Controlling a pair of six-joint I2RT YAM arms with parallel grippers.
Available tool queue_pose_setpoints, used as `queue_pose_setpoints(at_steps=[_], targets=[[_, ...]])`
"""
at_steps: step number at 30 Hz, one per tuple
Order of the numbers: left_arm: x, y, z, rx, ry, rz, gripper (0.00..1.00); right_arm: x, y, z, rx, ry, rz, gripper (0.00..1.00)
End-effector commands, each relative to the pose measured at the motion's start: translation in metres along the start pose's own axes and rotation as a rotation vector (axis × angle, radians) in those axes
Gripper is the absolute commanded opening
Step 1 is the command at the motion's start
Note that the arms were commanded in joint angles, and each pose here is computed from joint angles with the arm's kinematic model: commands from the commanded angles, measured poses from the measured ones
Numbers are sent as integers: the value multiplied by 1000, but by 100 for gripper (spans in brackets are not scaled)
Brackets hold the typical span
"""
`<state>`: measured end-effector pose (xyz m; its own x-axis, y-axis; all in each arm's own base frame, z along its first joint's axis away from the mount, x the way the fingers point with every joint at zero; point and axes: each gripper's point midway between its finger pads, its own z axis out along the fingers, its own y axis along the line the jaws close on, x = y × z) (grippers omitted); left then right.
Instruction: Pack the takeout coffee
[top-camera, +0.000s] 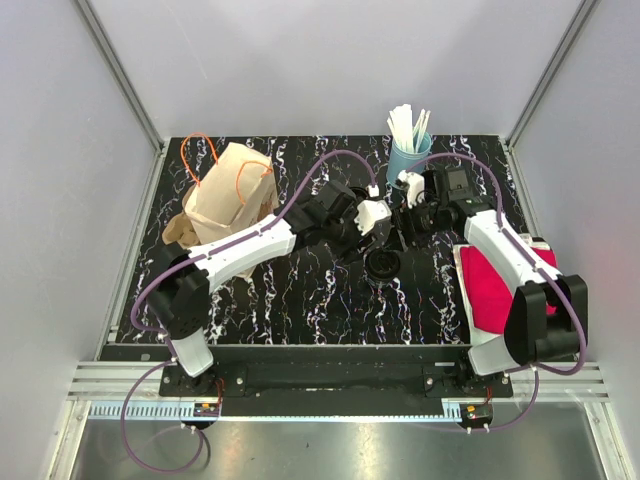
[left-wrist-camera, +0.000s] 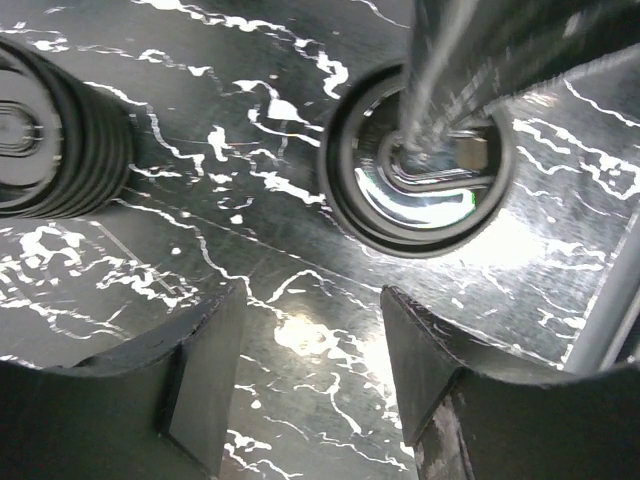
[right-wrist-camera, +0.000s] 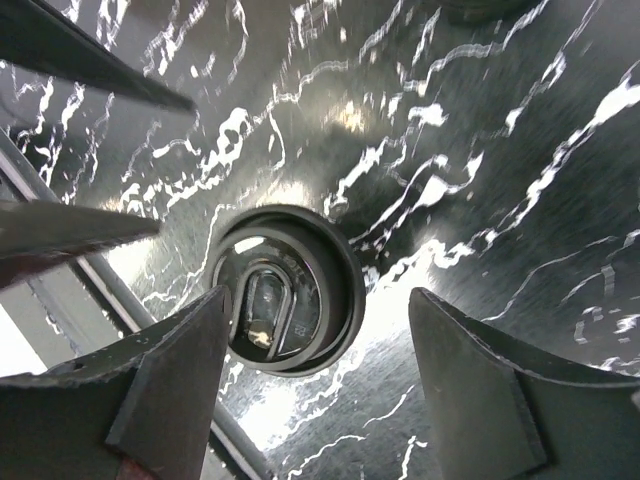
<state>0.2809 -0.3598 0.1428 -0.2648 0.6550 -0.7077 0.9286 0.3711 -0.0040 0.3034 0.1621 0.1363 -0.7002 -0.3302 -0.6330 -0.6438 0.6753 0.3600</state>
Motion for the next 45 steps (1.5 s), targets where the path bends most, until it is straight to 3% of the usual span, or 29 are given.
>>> queue_pose_setpoints(at_steps=[1,10,20,28,45], targets=[[-16,-17,-14,96,-87,34,60,-30,10,-25,22,-77,-92,78],[-5,-45,-16,241,-105,66,60,-22,0,-61,93,-104,-127,78],[11,-51,9,263,-50,60,60,4,23,-93,100,-61,-290,78],[16,-64,28,292,-8,80,60,5,26,-114,204,-118,-329,78],[-3,-22,62,93,-11,43,58,11,27,-118,255,-178,-316,78]])
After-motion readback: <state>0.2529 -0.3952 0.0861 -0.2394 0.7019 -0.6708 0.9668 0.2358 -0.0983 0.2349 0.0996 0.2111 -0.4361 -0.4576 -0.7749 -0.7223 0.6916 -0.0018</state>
